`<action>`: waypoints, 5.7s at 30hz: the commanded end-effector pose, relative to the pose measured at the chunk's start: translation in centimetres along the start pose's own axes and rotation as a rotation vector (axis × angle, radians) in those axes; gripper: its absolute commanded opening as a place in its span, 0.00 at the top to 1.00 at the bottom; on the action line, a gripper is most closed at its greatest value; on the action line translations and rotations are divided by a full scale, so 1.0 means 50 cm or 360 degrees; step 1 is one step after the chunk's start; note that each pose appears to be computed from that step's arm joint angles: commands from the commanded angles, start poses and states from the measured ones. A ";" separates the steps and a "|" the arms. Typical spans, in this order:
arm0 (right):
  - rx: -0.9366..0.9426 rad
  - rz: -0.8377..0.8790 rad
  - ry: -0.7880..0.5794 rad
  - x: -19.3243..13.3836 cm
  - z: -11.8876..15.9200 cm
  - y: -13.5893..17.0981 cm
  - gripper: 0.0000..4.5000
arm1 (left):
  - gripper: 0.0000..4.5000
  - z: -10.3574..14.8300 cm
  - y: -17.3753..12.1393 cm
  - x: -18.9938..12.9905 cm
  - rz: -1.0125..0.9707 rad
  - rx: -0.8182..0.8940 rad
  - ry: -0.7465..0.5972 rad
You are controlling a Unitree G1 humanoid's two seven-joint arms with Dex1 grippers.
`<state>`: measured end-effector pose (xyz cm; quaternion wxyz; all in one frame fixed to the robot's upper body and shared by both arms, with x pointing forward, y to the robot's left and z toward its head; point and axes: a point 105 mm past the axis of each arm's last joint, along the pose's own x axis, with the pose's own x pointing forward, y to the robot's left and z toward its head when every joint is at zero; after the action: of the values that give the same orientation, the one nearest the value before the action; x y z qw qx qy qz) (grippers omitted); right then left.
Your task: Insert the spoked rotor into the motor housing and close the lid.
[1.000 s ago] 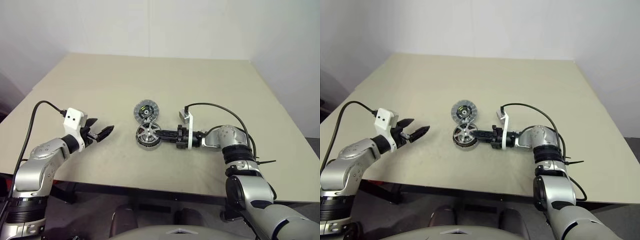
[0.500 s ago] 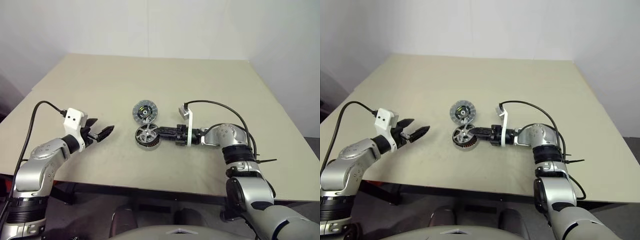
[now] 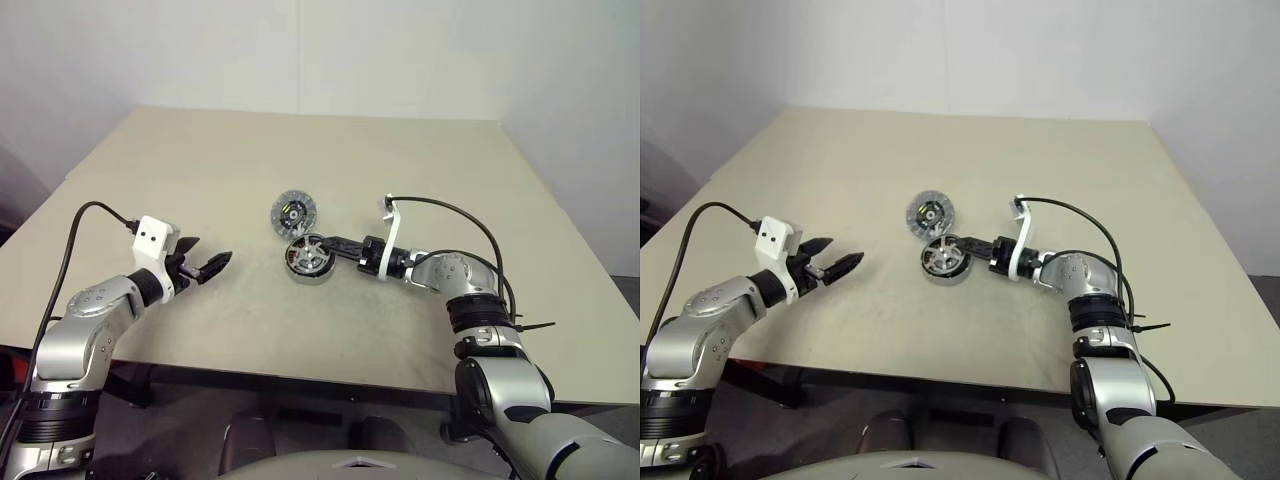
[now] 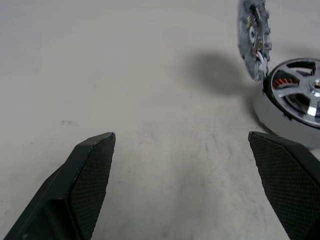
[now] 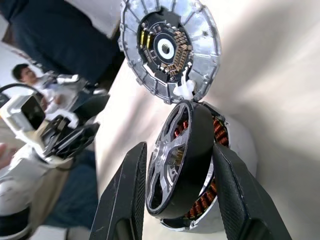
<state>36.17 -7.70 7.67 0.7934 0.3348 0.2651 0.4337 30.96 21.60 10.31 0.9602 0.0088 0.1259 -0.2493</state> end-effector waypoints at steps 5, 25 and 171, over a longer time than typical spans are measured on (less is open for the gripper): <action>-0.0195 0.0187 -0.0106 0.007 0.053 0.067 0.49 | 0.00 0.029 -0.002 0.006 -0.0020 0.0061 -0.0072; 0.0000 -0.0398 0.0326 0.017 -0.013 -0.029 0.49 | 0.00 0.029 0.002 0.002 -0.0005 0.0066 -0.0074; -0.0650 -0.0115 0.0138 0.130 -0.033 0.040 0.90 | 0.00 0.015 -0.005 0.001 -0.0008 0.0041 -0.0054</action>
<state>37.17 -0.39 8.62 0.8451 0.1500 0.1946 0.4748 31.04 21.30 9.72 0.9591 0.0033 0.1307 -0.2513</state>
